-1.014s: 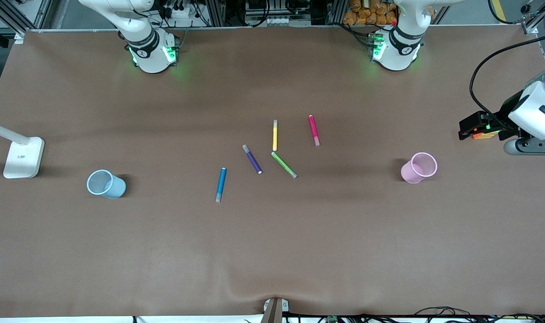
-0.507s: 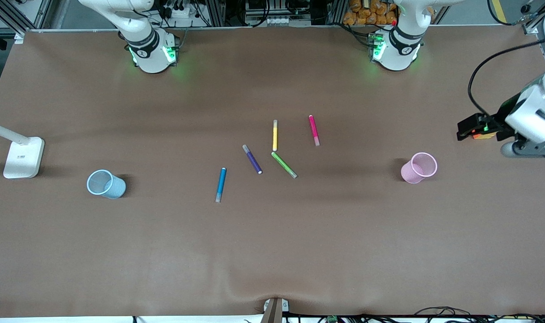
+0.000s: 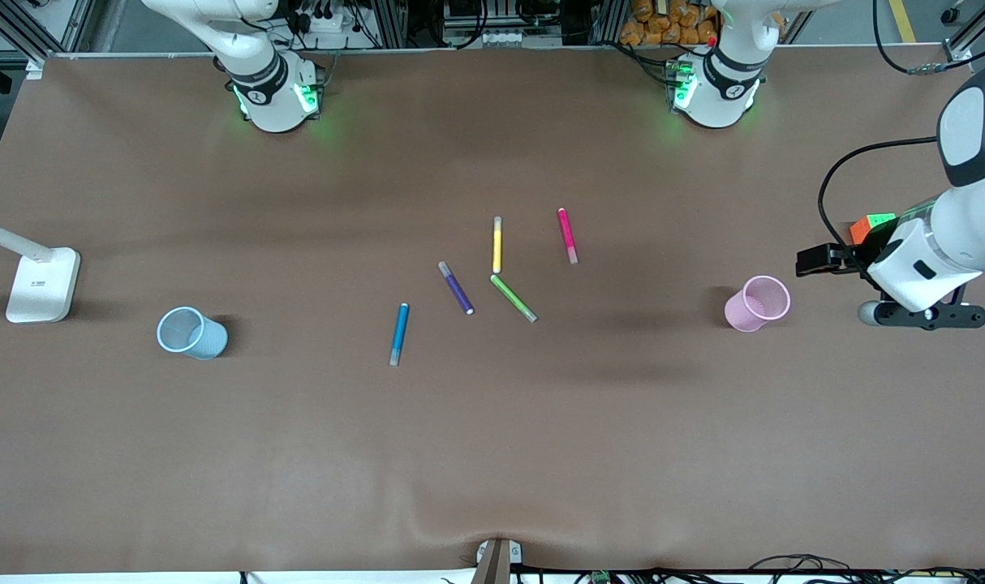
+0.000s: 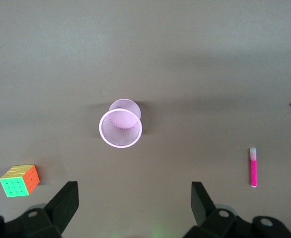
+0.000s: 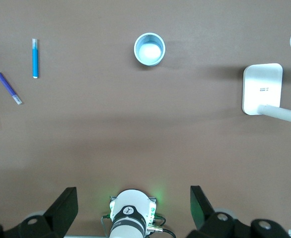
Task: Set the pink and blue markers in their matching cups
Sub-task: 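Move the left gripper from rest toward the pink marker, then lower the left gripper onto the pink marker and grasp it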
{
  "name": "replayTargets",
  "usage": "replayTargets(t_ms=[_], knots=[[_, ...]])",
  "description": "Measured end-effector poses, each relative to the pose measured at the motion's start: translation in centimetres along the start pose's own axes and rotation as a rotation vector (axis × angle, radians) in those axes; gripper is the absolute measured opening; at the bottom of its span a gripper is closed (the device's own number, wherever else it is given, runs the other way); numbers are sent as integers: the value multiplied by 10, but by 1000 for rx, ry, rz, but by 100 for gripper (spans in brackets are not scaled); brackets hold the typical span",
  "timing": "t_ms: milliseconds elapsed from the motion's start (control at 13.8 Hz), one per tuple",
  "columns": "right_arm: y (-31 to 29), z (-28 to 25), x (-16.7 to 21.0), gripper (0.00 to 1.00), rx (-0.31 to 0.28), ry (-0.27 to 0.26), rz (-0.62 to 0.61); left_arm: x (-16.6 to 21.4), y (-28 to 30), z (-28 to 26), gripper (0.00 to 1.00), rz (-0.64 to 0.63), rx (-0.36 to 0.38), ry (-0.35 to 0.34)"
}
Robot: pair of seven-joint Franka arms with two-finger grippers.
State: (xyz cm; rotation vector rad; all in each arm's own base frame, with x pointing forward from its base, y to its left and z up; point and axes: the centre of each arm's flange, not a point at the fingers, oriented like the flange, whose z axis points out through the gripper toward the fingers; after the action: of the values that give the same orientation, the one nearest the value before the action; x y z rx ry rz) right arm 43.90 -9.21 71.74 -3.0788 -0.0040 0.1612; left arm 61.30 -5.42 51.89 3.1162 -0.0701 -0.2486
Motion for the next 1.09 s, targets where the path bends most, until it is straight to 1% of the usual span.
replayTargets(t_ms=[145, 435, 580, 725, 870, 1014, 1087], knots=[[0, 0, 0, 100, -1, 2, -1, 1, 16, 5, 100, 9, -13, -11], [0, 0, 2, 100, -4, 9, -1, 1, 84, 27, 100, -8, -5, -46], [-1, 2, 7, 100, -8, 16, -5, 5, 105, 47, 100, -30, -29, -61], [-13, 5, 16, 100, -29, 18, -35, 8, 123, 77, 100, -59, -46, -63], [-28, 9, 30, 100, -57, 43, -69, 4, 149, 106, 100, -104, -43, -69], [-34, 14, 41, 100, -64, 53, -82, -5, 178, 124, 100, -124, -35, -73], [-34, 17, 48, 100, -65, 64, -83, -10, 189, 133, 100, -135, -43, -77]])
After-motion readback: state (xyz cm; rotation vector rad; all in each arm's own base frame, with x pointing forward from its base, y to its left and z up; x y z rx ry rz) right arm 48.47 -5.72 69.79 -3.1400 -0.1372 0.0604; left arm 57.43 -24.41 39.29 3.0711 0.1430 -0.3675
